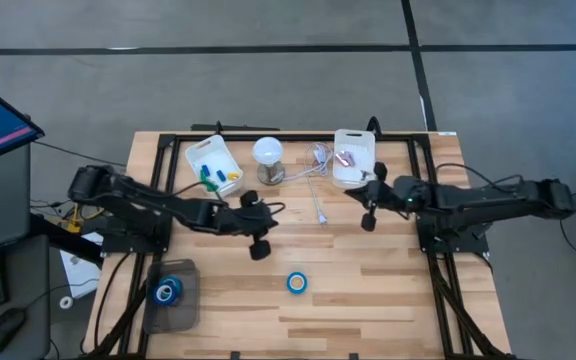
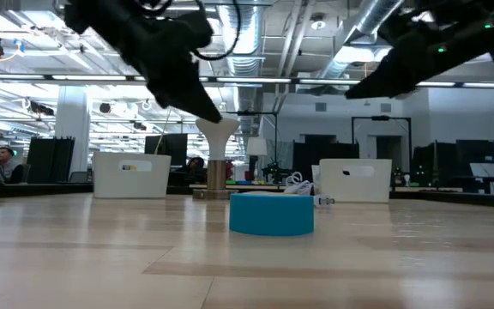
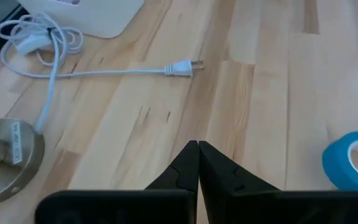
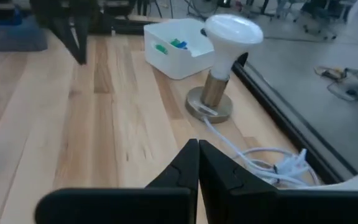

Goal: Pick and place Stapler, Stapler remover, tape
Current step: Put the light blue tape into the black bin

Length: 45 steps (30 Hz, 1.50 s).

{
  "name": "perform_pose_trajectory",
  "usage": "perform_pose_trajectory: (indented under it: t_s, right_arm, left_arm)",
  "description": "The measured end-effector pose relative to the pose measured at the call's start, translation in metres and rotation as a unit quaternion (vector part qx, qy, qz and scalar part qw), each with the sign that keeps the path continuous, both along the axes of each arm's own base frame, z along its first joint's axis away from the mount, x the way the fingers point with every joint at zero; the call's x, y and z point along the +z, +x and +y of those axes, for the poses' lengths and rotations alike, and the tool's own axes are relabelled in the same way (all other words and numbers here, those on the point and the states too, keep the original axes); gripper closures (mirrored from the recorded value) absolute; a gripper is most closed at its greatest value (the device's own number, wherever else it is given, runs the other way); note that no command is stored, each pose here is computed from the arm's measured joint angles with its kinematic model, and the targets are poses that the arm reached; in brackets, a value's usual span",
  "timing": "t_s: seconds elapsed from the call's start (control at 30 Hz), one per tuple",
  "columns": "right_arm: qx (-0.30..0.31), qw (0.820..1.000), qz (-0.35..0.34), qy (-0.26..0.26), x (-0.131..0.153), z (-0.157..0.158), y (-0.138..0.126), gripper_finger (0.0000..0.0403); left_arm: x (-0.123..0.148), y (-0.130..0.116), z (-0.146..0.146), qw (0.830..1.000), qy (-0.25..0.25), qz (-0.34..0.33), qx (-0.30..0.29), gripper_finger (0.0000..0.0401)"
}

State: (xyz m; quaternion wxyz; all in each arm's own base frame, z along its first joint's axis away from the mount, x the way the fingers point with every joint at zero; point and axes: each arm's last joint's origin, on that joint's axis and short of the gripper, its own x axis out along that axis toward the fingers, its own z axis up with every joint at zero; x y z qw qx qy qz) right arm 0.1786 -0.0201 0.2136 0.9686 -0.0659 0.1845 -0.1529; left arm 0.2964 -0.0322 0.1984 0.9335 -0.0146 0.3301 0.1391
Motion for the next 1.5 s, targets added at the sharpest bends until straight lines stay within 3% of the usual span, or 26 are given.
perform_pose_trajectory:
  t_s: [0.1, 0.23, 0.37, 0.57, 0.83, 1.17, 1.5]
  right_arm:
    - [0.003, 1.0, -0.012, -0.003, 0.004, 0.002, -0.009, 0.0403]
    - [0.002, 1.0, -0.016, -0.004, 0.008, 0.002, -0.017, 0.0403]
    - [0.003, 1.0, -0.014, -0.003, 0.008, 0.002, -0.019, 0.0403]
    - [0.003, 1.0, -0.006, -0.003, 0.006, 0.002, -0.018, 0.0403]
    - [0.003, 1.0, -0.007, -0.002, 0.006, 0.002, -0.018, 0.0403]
    - [0.001, 1.0, -0.016, 0.004, 0.008, 0.002, -0.017, 0.0403]
    - [0.0, 1.0, -0.017, 0.01, 0.007, 0.002, -0.017, 0.0403]
  left_arm:
    - [0.001, 0.015, -0.003, 1.0, 0.004, 0.007, -0.029, 0.0399]
    - [0.004, 0.03, -0.013, 0.99, -0.002, 0.017, -0.137, 0.0399]
    - [0.004, 0.034, -0.021, 0.985, -0.021, 0.015, -0.169, 0.0399]
    - [0.004, 0.033, -0.032, 0.99, -0.068, 0.006, -0.127, 0.0399]
    - [0.005, 0.027, -0.054, 0.996, -0.079, -0.019, -0.043, 0.0399]
    - [0.022, 0.035, -0.08, 0.995, -0.075, -0.052, -0.049, 0.0399]
    - [0.003, 0.077, -0.079, 0.995, -0.07, 0.061, -0.039, 0.0399]
